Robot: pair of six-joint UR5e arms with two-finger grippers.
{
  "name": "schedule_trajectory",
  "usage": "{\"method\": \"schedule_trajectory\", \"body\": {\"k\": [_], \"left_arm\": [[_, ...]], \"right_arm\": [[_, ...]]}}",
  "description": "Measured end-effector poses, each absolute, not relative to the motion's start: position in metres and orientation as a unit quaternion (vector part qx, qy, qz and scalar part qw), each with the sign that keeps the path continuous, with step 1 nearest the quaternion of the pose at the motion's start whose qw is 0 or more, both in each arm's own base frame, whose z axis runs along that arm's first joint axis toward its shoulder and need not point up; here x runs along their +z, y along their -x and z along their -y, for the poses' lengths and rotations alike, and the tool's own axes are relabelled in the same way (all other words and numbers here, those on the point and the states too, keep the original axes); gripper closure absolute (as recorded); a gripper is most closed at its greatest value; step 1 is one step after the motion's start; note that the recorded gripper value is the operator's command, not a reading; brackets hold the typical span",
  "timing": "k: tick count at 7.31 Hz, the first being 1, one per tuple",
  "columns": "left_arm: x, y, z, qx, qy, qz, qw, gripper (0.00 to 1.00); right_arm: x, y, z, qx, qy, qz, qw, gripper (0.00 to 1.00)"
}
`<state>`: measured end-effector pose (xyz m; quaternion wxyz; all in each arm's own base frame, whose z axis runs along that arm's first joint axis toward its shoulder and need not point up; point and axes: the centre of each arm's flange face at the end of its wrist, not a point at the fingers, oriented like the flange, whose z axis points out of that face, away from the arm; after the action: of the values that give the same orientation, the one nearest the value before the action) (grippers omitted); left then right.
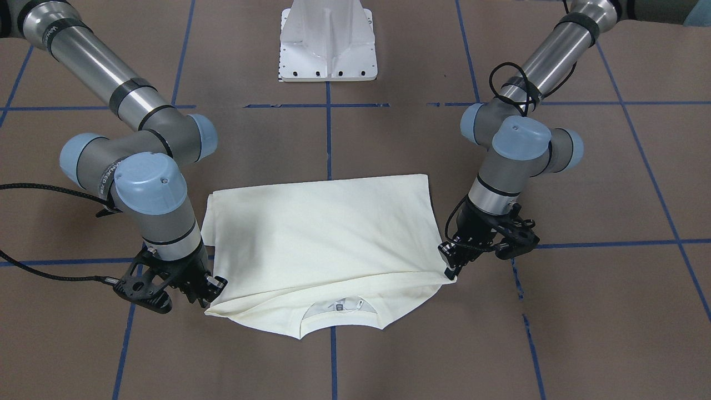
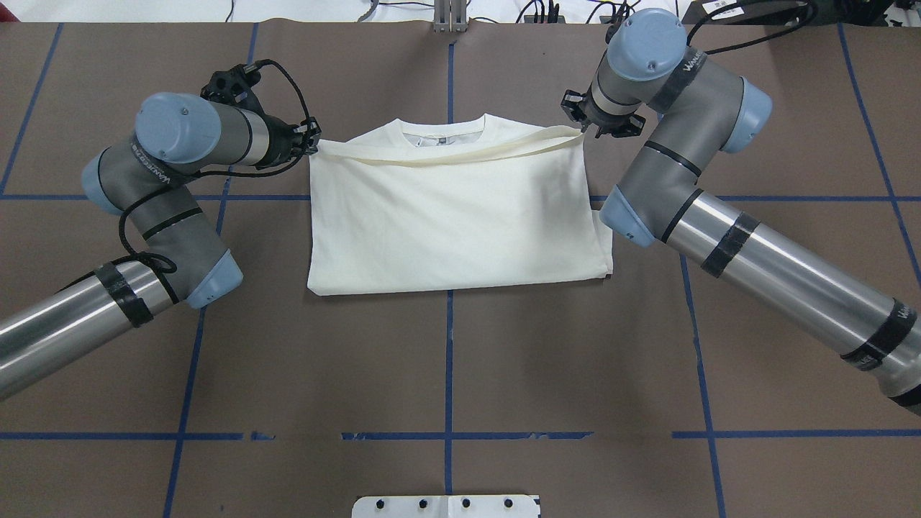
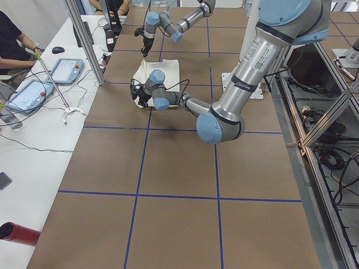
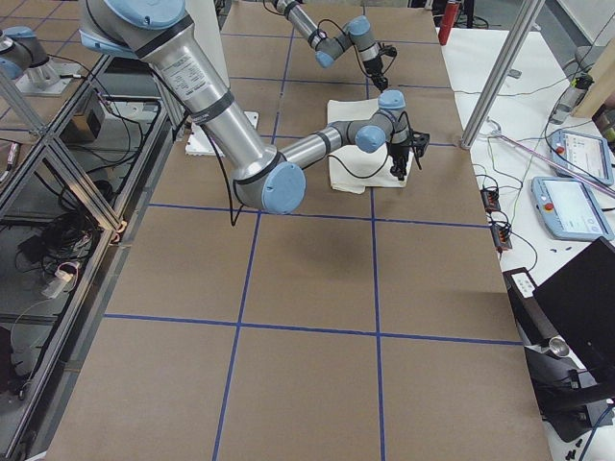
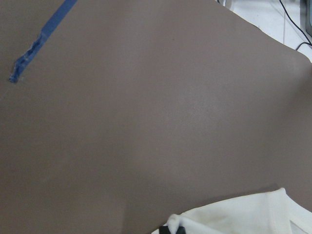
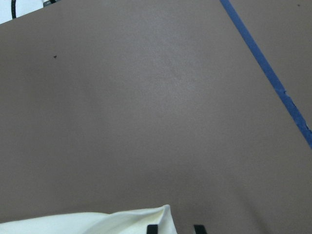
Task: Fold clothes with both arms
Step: 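Release the hem and move the right gripper to the folded bundle's corner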
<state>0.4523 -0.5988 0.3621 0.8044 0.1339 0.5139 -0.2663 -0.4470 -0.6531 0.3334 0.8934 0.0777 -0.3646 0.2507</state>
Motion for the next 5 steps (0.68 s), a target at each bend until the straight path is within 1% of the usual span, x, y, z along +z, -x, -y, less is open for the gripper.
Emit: {"method": "schedule_trajectory", "body": {"k": [1,2,3,5], "left_arm": [[0.359,-0.450,0.597,-0.265,-0.136,-0.520,0.801,0.37],[0.355,-0.445,0.594,-0.263,-0.139,-0.530,0.794,0.37],[0.349,-0.438,0.588,-0.265,-0.140,-0.542,0.785,0.38],[0.338,-0.426,0.577,-0.274,-0.136,-0.561,0.769,0.38]], "right_arm": [[0.323,0.444,0.649,0.250,-0.080,0.375,0.889,0.41],[0.314,0.434,0.631,0.247,-0.075,0.397,0.881,0.37],[0.317,0.419,0.595,0.245,-0.061,0.419,0.872,0.29],[0.343,0.398,0.511,0.262,-0.022,0.438,0.860,0.24]]}}
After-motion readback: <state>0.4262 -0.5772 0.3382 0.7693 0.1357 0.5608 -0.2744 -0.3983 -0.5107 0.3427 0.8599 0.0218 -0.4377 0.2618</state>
